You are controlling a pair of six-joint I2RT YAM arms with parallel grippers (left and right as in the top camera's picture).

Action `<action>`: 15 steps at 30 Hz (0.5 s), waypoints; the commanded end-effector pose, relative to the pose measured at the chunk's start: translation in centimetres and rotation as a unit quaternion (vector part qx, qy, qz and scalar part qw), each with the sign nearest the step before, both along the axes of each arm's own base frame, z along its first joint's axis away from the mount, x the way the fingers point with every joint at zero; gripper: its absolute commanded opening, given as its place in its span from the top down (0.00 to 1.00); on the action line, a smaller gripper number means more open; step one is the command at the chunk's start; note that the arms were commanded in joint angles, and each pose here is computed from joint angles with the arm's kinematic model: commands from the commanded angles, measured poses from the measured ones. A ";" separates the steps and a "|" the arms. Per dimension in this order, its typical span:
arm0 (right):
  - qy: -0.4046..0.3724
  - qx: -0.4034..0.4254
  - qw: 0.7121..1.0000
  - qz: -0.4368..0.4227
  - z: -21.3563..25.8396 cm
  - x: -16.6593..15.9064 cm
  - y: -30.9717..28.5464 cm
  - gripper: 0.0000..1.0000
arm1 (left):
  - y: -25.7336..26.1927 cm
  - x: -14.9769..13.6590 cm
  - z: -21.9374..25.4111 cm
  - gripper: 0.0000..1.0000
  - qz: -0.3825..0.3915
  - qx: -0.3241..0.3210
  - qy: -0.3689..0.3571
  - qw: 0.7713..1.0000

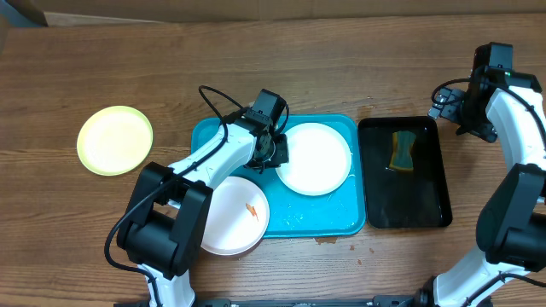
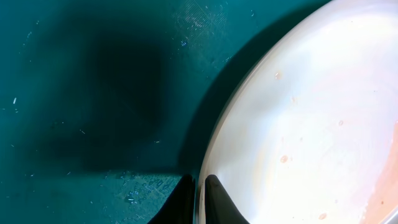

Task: Clean dirty plates on tray and stack at the side
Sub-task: 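Return the sponge to the black tray, release it, raise the right gripper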

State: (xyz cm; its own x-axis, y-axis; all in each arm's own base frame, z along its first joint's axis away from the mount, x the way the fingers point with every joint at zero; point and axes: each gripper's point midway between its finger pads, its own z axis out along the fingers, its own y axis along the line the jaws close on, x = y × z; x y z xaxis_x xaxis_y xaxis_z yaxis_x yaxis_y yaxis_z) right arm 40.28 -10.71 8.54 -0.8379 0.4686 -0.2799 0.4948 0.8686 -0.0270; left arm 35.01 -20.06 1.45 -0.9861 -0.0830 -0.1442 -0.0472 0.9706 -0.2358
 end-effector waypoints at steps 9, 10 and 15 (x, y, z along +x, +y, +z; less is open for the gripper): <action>-0.024 -0.005 1.000 -0.006 1.6 0.5 -0.2 0.00 | -0.2 0.1 -0.1 0.74 -0.003 0.002 -0.006 1.000; -0.023 -0.004 1.000 -0.007 1.6 0.5 -0.2 0.00 | -0.1 0.1 -0.2 0.74 -0.003 0.004 -0.005 1.000; -0.023 -0.005 1.000 -0.006 1.6 0.5 -0.2 0.00 | -0.2 -1.2 -1.2 0.70 -0.011 0.010 0.007 1.000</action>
State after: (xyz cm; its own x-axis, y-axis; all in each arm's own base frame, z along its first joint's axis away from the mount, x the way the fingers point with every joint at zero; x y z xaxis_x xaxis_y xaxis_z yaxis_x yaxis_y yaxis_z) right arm 40.28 -10.71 8.54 -0.8368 0.4706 -0.2799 0.4967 0.8675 -0.0264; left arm 35.04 -20.18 1.32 -0.9854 -0.0812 -0.1499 -0.0437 0.9702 -0.2383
